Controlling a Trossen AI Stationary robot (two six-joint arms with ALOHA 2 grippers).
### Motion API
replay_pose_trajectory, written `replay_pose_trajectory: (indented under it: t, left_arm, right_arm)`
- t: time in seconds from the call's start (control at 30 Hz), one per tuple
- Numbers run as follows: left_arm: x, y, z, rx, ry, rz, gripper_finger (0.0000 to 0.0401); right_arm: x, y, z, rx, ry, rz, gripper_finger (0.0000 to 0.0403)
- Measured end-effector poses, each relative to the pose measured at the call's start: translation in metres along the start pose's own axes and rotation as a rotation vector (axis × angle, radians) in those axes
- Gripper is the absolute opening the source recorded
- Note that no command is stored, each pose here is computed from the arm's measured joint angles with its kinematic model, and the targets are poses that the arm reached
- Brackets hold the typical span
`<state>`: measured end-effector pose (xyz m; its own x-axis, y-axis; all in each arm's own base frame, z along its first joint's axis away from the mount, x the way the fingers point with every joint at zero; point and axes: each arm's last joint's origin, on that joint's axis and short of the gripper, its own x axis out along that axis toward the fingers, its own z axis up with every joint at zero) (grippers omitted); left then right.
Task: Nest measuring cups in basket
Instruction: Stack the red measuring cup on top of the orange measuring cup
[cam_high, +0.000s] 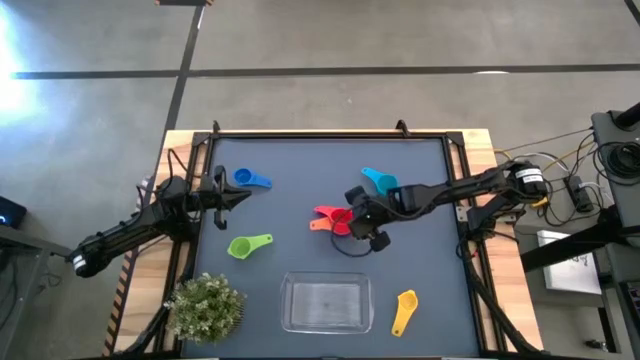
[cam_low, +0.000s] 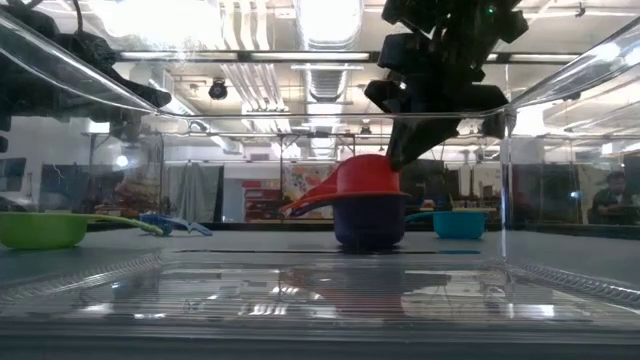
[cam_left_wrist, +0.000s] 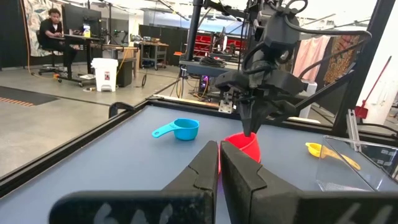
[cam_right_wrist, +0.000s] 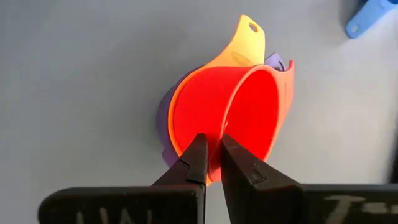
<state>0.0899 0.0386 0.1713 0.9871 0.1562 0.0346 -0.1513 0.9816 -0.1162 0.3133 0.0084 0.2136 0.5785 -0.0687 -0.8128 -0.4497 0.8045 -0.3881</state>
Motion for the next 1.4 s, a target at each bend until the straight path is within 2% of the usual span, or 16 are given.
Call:
replay_pose_trajectory:
  t: [0.23,0.53,0.63,0.83,1.07,1.4]
  left_arm:
    - [0.0,0.0,0.0,0.0,0.0,0.0,0.0]
    - [0.0,0.0,0.0,0.0,0.0,0.0,0.0]
    - [0.0,0.0,0.0,0.0,0.0,0.0,0.0]
    - [0.0,0.0,0.0,0.0,0.0,0.0,0.0]
    - [0.0,0.0,0.0,0.0,0.0,0.001,0.0]
    - [0.0,0.0,0.0,0.0,0.0,0.001,0.0]
  right_arm:
    - [-0.001,0.001,0.002,-0.003,-0.004,-0.011,0.0013]
    - [-0.02,-0.004,0.007,-0.021,-0.075,-0.068,0.0013]
    - [-0.021,-0.002,0.008,-0.071,-0.074,-0.063,0.0013]
    - [-0.012,0.011,0.01,-0.261,-0.042,-0.04,0.0012]
    - [-0.01,0.012,0.012,-0.301,0.064,-0.172,0.0012]
    - [-0.009,0.021,0.014,-0.328,0.073,-0.171,0.0012]
